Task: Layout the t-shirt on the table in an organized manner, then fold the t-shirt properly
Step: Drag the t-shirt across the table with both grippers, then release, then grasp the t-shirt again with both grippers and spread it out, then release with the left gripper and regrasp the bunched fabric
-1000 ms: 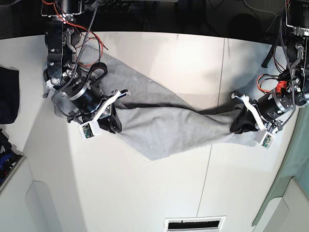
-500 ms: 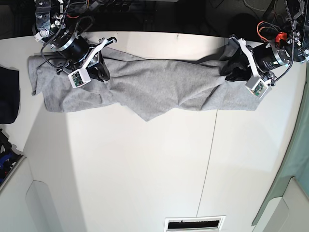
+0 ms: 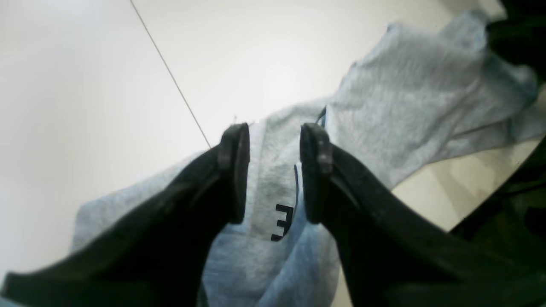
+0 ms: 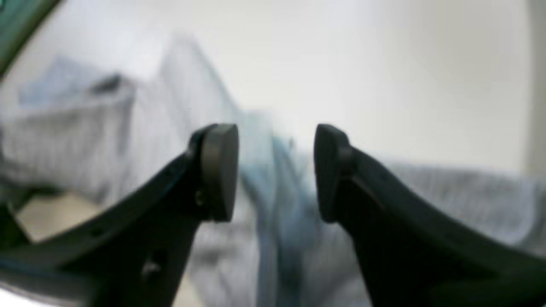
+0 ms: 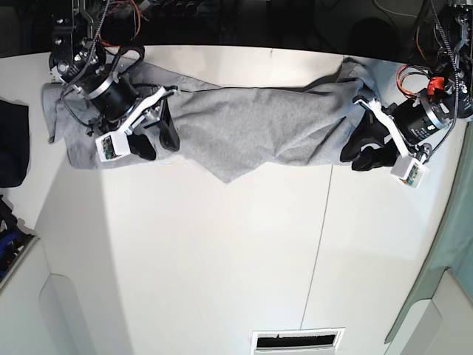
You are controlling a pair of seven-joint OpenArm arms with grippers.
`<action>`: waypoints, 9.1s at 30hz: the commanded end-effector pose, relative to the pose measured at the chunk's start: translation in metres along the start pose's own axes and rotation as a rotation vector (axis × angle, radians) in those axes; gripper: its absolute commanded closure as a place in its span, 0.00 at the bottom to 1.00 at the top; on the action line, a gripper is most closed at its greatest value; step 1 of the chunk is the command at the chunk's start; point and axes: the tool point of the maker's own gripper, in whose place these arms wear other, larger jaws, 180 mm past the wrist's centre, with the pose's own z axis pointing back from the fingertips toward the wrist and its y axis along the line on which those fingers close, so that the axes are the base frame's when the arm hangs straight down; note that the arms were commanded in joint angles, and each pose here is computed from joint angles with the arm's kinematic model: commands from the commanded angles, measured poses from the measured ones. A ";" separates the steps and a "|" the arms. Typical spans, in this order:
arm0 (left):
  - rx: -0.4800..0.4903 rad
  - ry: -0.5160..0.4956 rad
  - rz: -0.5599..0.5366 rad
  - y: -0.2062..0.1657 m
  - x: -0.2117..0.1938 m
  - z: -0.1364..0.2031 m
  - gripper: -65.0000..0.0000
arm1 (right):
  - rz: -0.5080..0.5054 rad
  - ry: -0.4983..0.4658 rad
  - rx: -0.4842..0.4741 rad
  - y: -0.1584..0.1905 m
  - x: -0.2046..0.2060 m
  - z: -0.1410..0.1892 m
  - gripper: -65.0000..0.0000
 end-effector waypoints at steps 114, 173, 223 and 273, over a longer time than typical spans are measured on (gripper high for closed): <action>-0.110 0.272 -0.093 -0.014 -0.062 -0.086 1.00 | -0.195 0.184 -0.262 -0.106 -0.065 0.079 0.49; -0.079 0.031 -0.068 0.021 0.030 -0.030 1.00 | -0.481 0.044 -0.381 -0.179 -0.050 0.110 1.00; -0.099 -0.015 0.112 0.021 0.016 -0.011 0.68 | -0.537 0.091 -0.400 -0.171 -0.085 0.140 0.42; -0.136 0.069 -0.184 -0.035 -0.021 -0.057 0.60 | -0.532 0.084 -0.383 -0.165 -0.084 0.133 0.42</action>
